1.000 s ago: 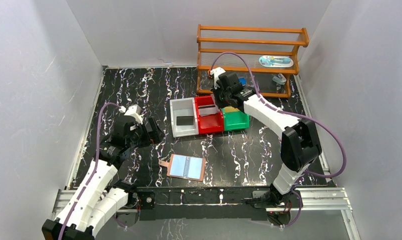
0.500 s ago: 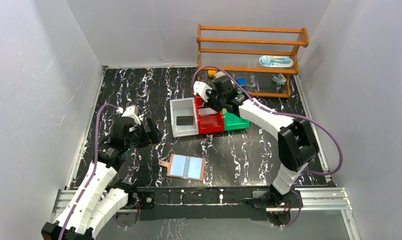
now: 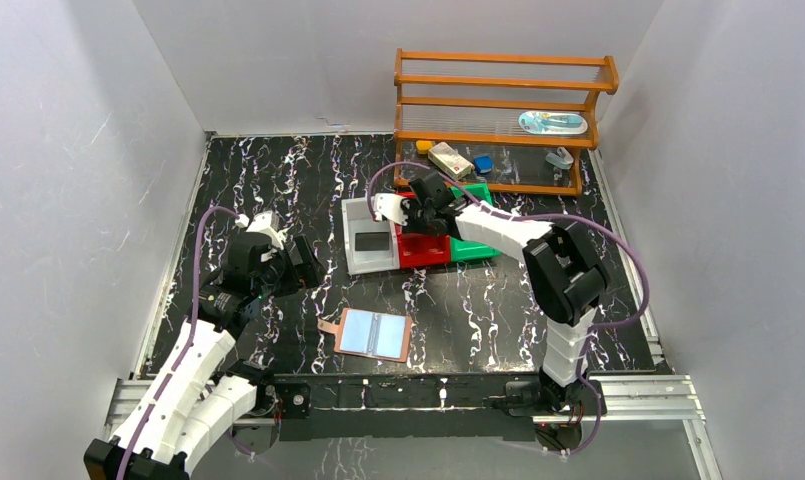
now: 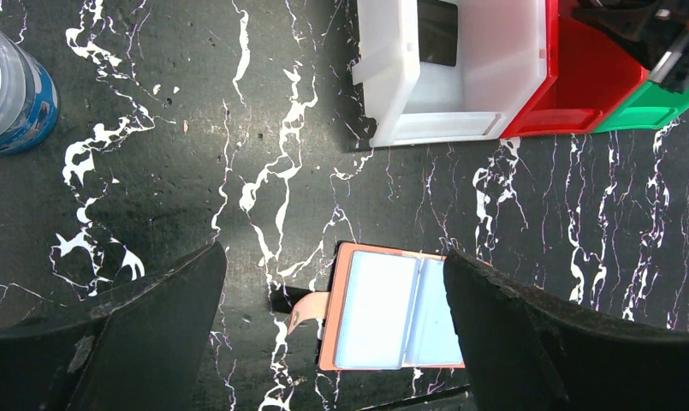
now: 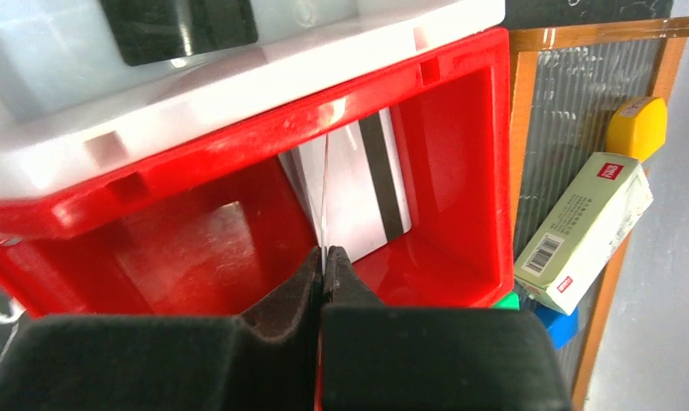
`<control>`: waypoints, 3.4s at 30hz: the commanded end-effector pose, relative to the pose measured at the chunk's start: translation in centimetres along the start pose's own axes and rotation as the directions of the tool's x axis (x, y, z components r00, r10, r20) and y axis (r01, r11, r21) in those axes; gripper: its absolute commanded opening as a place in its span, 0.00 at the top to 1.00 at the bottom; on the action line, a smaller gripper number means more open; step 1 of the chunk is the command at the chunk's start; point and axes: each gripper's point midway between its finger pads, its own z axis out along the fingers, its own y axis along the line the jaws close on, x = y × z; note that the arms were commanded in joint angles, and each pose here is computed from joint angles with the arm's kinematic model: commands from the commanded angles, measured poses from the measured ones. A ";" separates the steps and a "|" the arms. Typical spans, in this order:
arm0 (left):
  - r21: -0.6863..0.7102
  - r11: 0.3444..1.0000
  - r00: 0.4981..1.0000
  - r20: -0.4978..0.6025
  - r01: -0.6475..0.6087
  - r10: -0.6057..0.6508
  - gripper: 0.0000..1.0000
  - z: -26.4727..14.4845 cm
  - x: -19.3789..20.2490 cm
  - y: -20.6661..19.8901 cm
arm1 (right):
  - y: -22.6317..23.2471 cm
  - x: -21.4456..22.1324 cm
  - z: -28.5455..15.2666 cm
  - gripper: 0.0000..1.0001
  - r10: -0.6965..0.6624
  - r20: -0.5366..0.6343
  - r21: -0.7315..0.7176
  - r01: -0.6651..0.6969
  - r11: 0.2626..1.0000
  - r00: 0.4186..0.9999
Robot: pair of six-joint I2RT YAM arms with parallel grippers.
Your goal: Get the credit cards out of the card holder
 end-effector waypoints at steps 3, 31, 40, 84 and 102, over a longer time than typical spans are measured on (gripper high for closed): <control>-0.010 1.000 1.000 0.003 -0.004 0.004 0.02 -0.2 0.1 0.3 | -3.8 -1.5 1.3 0.95 -0.110 0.012 0.170 0.106 0.980 0.994; -0.019 1.000 1.000 -0.025 -0.001 0.001 0.02 0.3 0.4 0.4 | -3.8 -1.8 1.3 0.50 -0.126 -0.013 0.169 0.127 0.977 0.992; -0.021 1.000 1.000 -0.031 -0.002 0.001 0.02 0.4 0.5 0.4 | -3.9 -3.7 -0.9 0.42 0.000 0.078 0.166 -0.013 0.986 0.997; 0.198 0.971 0.807 -0.591 0.137 0.007 0.17 4.7 10.8 -4.3 | 23.7 -7.4 -8.1 0.49 0.911 -0.351 -0.177 -0.940 -0.291 -0.216; 0.125 0.986 0.735 -0.678 0.109 0.004 0.36 4.6 14.4 -3.5 | 24.0 -6.2 -7.2 0.47 0.910 -0.354 -0.057 -0.966 -0.251 -0.215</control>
